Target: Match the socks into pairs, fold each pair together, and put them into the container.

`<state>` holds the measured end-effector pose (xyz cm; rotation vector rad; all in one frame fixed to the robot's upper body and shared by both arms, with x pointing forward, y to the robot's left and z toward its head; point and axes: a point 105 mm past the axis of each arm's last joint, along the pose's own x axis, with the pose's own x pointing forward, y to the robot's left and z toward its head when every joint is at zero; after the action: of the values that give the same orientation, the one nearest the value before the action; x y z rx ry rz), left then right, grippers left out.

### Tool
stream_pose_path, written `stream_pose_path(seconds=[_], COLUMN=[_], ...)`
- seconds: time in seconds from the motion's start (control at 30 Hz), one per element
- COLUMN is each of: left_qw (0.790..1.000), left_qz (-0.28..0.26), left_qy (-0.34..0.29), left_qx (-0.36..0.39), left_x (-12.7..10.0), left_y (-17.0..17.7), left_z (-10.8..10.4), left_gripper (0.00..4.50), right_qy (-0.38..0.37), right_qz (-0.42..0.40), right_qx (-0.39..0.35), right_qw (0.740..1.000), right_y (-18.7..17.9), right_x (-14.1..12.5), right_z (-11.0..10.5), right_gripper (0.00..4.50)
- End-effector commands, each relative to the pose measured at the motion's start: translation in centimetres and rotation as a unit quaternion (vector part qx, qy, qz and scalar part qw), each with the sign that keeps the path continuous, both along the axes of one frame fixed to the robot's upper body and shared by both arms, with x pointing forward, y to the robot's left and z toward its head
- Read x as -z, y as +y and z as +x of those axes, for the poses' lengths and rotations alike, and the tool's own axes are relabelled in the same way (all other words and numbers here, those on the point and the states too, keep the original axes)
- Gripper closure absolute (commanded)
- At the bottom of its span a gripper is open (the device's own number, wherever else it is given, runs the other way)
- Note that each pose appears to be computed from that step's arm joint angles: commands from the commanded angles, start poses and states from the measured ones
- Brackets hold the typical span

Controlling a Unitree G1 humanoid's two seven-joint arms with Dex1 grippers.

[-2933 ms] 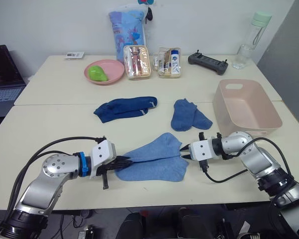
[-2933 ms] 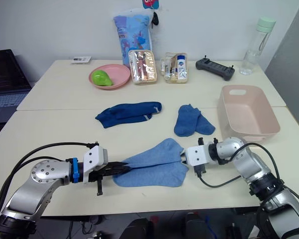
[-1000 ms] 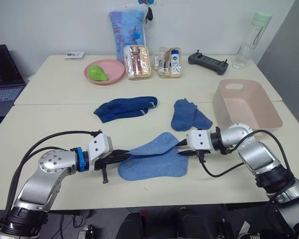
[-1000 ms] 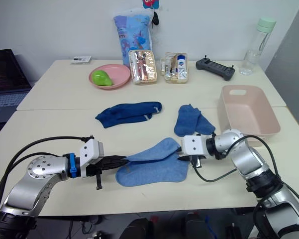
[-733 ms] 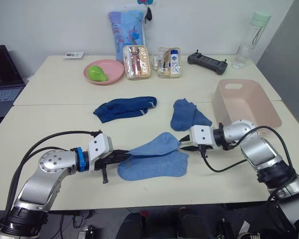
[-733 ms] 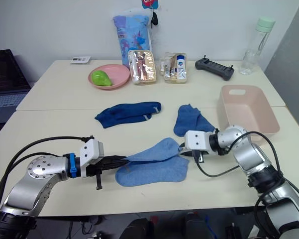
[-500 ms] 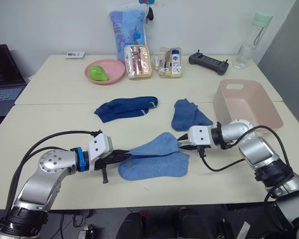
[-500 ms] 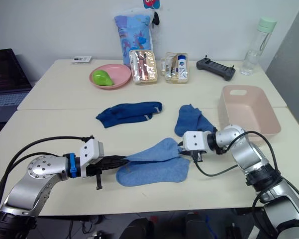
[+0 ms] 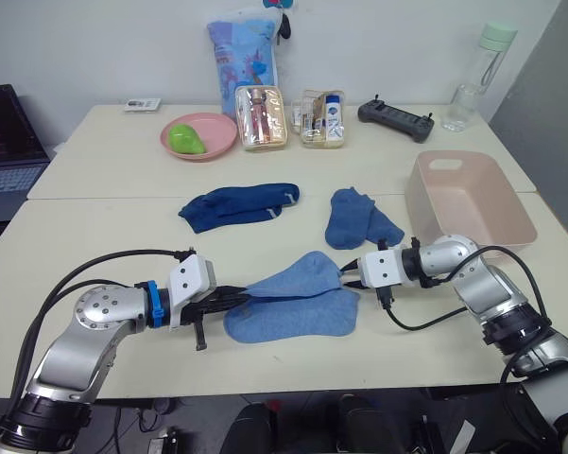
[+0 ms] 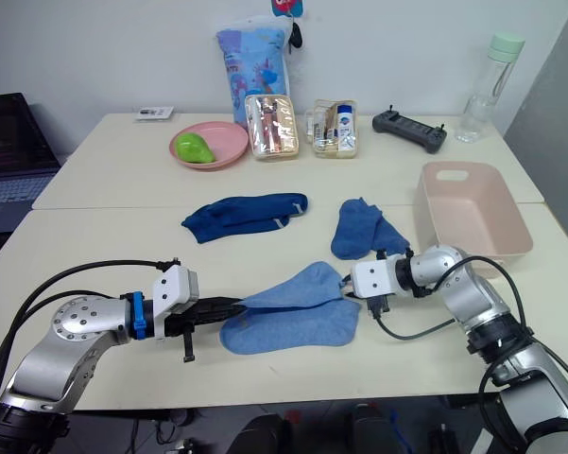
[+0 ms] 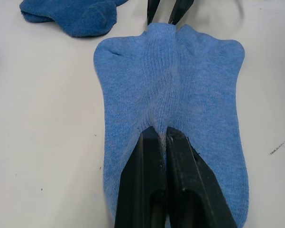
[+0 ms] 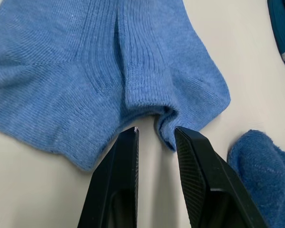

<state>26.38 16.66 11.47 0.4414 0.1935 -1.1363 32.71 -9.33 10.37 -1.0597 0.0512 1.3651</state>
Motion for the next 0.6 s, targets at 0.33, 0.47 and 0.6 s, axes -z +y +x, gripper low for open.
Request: stream_pose_path(seconds=[0.33,0.47,0.6], left_qw=[1.000,1.000,1.000], left_qz=[0.001,0.001,-0.001], left_qy=[-0.018,-0.019,-0.021], left_qx=[0.009,0.008,0.008], left_x=[-1.0,-1.0,-1.1], left_y=[-0.2,-0.2,-0.2], left_z=[-0.1,-0.1,-0.1], left_gripper=[4.50,4.50,4.50], right_qy=[0.009,0.014,0.018], right_qz=[0.059,0.058,0.065], right_qx=[-0.032,-0.028,-0.029], right_qw=[0.998,0.998,0.997], right_y=[2.5,1.9,1.9], right_x=[-1.8,-1.9,-2.4], right_z=[-0.6,-0.4,-0.4], right_gripper=[3.59,4.49,4.49])
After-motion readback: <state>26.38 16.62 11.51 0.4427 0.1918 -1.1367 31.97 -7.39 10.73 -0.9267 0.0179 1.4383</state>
